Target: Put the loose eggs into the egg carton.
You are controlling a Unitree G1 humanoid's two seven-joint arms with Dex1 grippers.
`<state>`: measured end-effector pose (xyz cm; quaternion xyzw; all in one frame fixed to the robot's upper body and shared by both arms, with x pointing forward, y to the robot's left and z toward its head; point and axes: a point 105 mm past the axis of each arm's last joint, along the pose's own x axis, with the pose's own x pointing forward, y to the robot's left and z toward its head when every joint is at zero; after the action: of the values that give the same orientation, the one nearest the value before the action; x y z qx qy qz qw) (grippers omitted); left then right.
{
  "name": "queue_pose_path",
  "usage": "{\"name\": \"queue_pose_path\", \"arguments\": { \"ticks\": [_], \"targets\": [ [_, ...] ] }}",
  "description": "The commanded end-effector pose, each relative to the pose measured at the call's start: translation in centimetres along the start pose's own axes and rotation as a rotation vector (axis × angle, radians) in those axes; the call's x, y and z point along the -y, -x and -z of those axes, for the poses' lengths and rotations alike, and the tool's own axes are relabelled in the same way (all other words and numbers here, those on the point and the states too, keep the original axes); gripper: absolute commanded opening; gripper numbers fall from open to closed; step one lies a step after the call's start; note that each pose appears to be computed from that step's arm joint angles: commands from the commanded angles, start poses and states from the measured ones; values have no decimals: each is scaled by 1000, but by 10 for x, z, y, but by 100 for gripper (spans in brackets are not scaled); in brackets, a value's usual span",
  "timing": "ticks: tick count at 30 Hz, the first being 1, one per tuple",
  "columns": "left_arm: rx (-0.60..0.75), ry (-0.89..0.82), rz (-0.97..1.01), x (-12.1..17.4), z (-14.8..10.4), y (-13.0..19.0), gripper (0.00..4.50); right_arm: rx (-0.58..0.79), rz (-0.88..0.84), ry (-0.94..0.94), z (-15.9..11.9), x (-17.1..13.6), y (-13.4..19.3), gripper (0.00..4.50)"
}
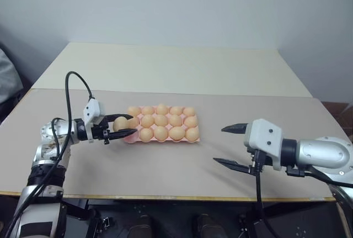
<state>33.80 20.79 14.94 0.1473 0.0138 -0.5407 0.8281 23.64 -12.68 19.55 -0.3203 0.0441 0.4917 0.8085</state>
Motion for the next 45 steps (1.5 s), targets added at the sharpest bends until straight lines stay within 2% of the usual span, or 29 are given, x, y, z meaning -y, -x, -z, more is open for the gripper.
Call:
{"name": "queue_pose_path", "arguments": {
  "ticks": [1, 7, 8, 14, 21, 27, 31, 36, 45],
  "targets": [
    [19, -30, 22, -2, -8, 1, 237, 14, 45, 39, -8, 4, 6, 450],
    [54, -26, -12, -8, -7, -7, 435, 20, 49, 39, -9, 4, 5, 450],
    [57, -26, 3, -7, -7, -7, 446, 20, 49, 38, -9, 5, 5, 450],
    [49, -57, -2, -5, -9, 2, 446, 6, 49, 38, -6, 5, 6, 450],
    [118, -126, -59, -2, -41, 30, 446, 24, 42, 45, -11, 6, 7, 450],
    [126, -167, -109, 16, -64, 57, 446, 44, 23, 52, -15, 8, 10, 450],
    [44, -157, -110, 38, -66, 78, 446, 45, -9, 59, -16, 10, 16, 450],
    [-32, -141, -194, 45, -65, 101, 446, 24, -34, 80, -14, 13, 21, 450],
    [-53, -127, -275, 58, -70, 105, 446, 8, -73, 71, -5, 18, 23, 450]
  ]
}}
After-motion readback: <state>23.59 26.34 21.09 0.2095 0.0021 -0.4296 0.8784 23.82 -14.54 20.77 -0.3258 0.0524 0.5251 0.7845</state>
